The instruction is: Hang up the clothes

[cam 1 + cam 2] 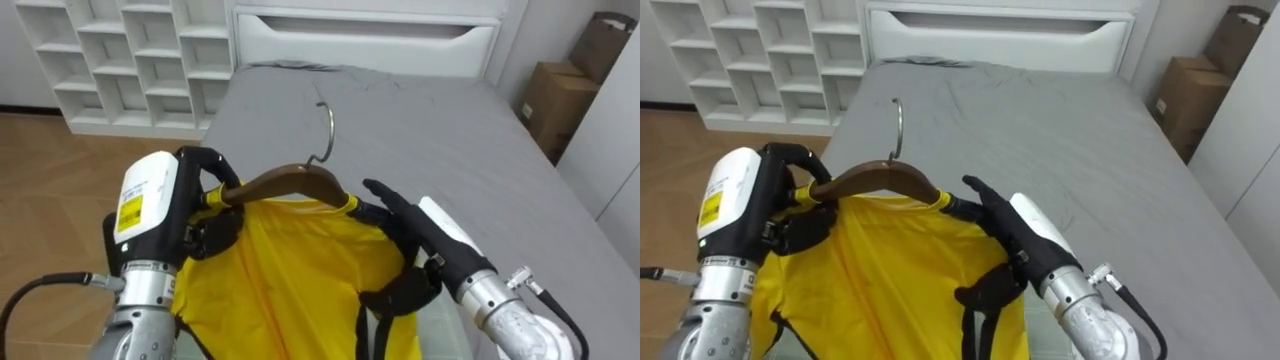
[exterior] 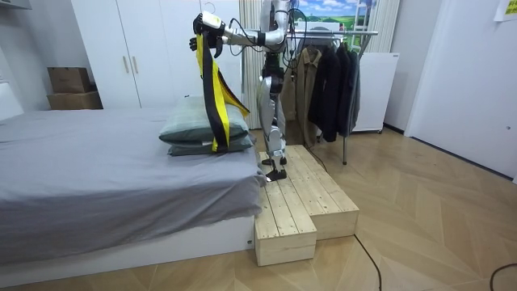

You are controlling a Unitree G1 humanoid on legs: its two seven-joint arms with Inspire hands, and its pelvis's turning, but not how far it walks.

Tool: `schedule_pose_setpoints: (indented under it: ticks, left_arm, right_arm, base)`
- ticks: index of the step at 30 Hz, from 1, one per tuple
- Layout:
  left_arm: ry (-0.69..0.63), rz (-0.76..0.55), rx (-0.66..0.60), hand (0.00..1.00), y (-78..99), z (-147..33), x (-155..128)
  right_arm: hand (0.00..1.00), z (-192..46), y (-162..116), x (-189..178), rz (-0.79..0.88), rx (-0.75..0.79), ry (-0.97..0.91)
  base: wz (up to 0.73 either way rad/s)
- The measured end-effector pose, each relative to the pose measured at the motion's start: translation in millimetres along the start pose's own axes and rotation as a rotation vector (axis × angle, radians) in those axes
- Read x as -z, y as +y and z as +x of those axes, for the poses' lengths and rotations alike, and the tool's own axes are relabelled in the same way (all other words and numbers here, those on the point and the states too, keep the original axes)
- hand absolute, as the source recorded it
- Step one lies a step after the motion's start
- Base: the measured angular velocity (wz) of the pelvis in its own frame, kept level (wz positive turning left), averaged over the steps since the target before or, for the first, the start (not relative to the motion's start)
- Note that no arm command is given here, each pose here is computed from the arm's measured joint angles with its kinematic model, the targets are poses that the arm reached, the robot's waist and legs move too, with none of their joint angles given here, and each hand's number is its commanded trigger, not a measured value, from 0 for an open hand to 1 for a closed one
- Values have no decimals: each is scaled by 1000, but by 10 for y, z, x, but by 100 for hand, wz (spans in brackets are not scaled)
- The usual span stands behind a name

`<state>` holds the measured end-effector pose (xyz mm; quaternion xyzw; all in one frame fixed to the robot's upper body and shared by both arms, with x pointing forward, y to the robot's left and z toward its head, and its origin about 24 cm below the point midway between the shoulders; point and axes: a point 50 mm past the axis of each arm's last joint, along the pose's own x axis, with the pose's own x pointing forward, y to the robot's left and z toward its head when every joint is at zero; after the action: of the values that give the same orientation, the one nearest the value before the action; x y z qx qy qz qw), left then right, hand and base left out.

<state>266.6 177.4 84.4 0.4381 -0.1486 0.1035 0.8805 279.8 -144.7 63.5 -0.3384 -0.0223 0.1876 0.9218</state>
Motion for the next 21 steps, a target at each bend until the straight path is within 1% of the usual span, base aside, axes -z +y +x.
schedule_pose_setpoints:
  ticks: [6, 8, 12, 18, 21]
  left_arm:
    - [2, -1, 10, 100, -30, -5, -20]
    - [-11, 14, 35, 100, -77, -15, -55]
    - [-16, 2, 71, 100, -139, -28, -98]
    - [-23, -5, 117, 100, -201, -42, -138]
    - [-24, -7, 141, 100, -215, -40, -145]
  right_arm:
    - [0, 55, 0, -76, -14, 1, -23]
    - [0, 63, 1, -87, -17, 2, -26]
    - [0, 117, -4, -150, -27, 4, -44]
    - [0, 227, -77, -203, -53, 14, -55]
    - [0, 304, -162, -317, -71, 31, -92]
  base:
    - [5]
    - [7]
    - [2]
    - [4]
    - [5]
